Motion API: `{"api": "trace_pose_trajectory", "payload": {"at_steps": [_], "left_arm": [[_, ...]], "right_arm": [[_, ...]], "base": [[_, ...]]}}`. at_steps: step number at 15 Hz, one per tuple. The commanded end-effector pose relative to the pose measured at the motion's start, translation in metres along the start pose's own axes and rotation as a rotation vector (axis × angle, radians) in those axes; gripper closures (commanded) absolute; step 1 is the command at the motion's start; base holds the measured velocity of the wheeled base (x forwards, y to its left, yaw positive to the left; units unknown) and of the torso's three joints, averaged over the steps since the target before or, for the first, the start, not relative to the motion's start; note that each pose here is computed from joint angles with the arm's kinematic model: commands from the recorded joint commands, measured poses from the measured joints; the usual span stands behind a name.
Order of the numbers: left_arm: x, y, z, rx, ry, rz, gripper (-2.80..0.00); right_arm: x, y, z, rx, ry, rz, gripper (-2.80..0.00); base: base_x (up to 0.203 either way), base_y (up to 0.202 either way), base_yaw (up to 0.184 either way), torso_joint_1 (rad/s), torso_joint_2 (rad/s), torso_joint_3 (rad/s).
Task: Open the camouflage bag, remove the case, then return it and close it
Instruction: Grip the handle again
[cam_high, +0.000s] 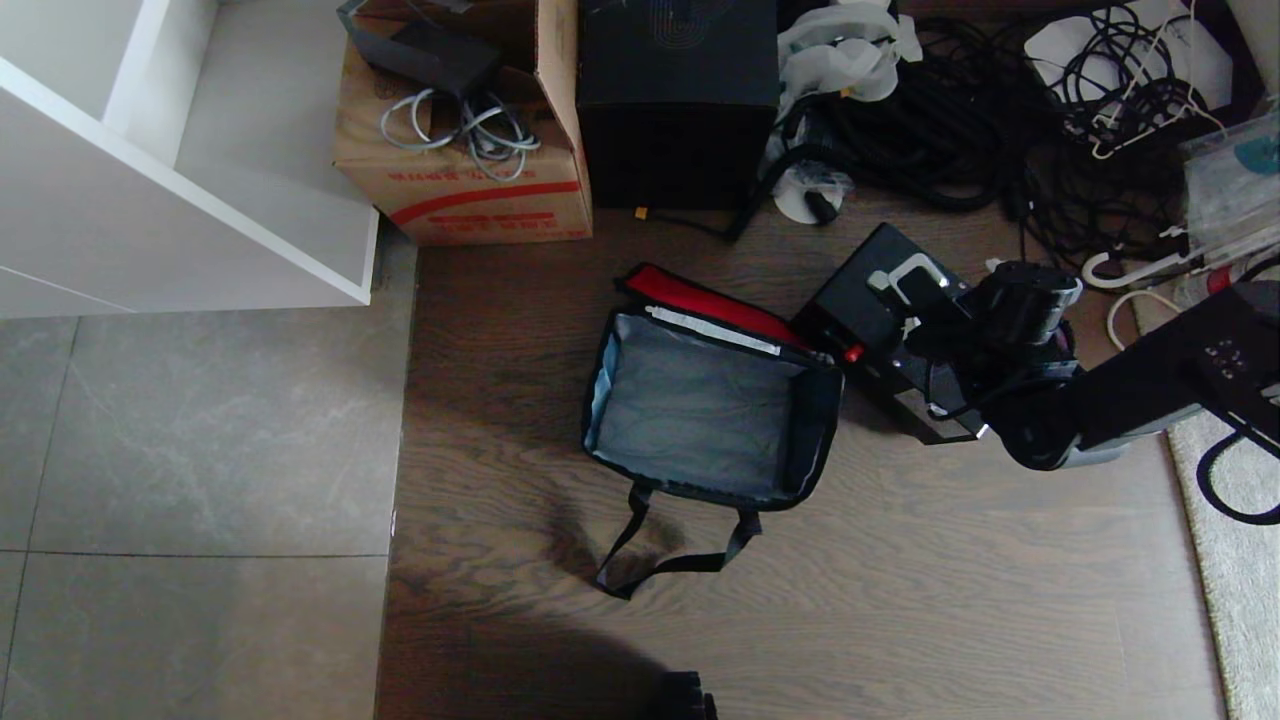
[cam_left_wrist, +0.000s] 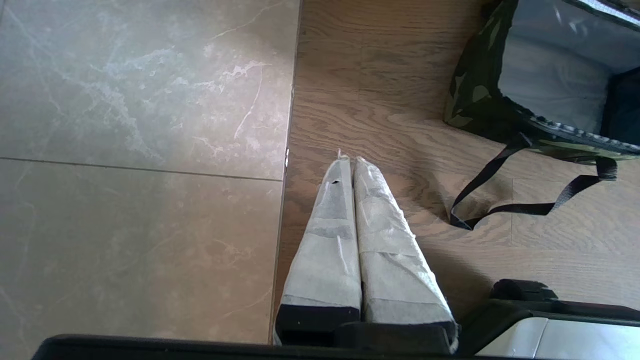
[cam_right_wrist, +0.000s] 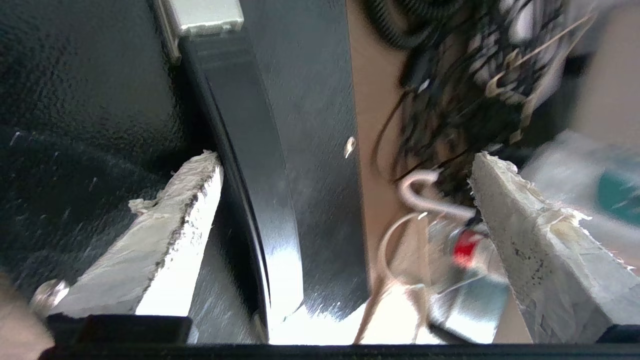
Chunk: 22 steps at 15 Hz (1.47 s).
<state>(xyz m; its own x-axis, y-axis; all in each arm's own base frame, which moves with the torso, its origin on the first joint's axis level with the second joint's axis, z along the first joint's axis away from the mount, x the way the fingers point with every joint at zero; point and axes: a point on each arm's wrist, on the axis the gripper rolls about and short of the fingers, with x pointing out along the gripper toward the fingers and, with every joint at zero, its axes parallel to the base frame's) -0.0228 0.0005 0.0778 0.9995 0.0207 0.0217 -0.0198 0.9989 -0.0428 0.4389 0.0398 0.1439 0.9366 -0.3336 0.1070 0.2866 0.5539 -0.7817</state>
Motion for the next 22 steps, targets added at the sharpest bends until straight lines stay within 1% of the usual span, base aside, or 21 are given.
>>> {"api": "trace_pose_trajectory", "payload": {"at_steps": [1,3,6,7,8,9,10,14,16,20,21,22], "left_arm": [[0.001,0.0,-0.002,0.0,0.006,0.001,0.0],[0.001,0.0,-0.002,0.0,0.008,0.001,0.0],[0.001,0.0,-0.002,0.0,0.007,0.001,0.0],[0.001,0.0,-0.002,0.0,0.007,0.001,0.0],[0.001,0.0,-0.002,0.0,0.007,0.001,0.0],[0.001,0.0,-0.002,0.0,0.006,0.001,0.0],[0.001,0.0,-0.002,0.0,0.008,0.001,0.0],[0.001,0.0,-0.002,0.0,0.008,0.001,0.0],[0.001,0.0,-0.002,0.0,0.006,0.001,0.0],[0.001,0.0,-0.002,0.0,0.006,0.001,0.0],[0.001,0.0,-0.002,0.0,0.006,0.001,0.0],[0.001,0.0,-0.002,0.0,0.008,0.001,0.0]], "right_arm": [[0.011,0.004,-0.009,-0.041,-0.014,-0.064,-2.8],[0.022,0.004,-0.013,-0.064,-0.018,-0.107,-2.8],[0.033,-0.005,-0.018,-0.09,0.0,-0.145,-2.8],[0.036,-0.007,-0.018,-0.09,0.002,-0.157,-2.8],[0.04,-0.01,-0.016,-0.082,0.014,-0.186,-2.8],[0.043,-0.015,-0.014,-0.071,0.061,-0.23,-2.8],[0.047,-0.016,-0.015,-0.071,0.1,-0.247,-2.8],[0.056,-0.012,-0.022,-0.082,0.201,-0.259,-2.8],[0.055,-0.006,-0.026,-0.089,0.219,-0.242,-2.8],[0.048,-0.002,-0.03,-0.09,0.229,-0.218,-2.8],[0.045,0.0,-0.032,-0.095,0.232,-0.208,0.0],[0.043,0.001,-0.033,-0.086,0.233,-0.201,0.0]], "base": [[0.0,0.0,0.0,0.0,0.0,0.0],[0.0,0.0,0.0,0.0,0.0,0.0],[0.0,0.0,0.0,0.0,0.0,0.0],[0.0,0.0,0.0,0.0,0.0,0.0],[0.0,0.0,0.0,0.0,0.0,0.0],[0.0,0.0,0.0,0.0,0.0,0.0],[0.0,0.0,0.0,0.0,0.0,0.0],[0.0,0.0,0.0,0.0,0.0,0.0],[0.0,0.0,0.0,0.0,0.0,0.0],[0.0,0.0,0.0,0.0,0.0,0.0],[0.0,0.0,0.0,0.0,0.0,0.0],[0.0,0.0,0.0,0.0,0.0,0.0]]}}
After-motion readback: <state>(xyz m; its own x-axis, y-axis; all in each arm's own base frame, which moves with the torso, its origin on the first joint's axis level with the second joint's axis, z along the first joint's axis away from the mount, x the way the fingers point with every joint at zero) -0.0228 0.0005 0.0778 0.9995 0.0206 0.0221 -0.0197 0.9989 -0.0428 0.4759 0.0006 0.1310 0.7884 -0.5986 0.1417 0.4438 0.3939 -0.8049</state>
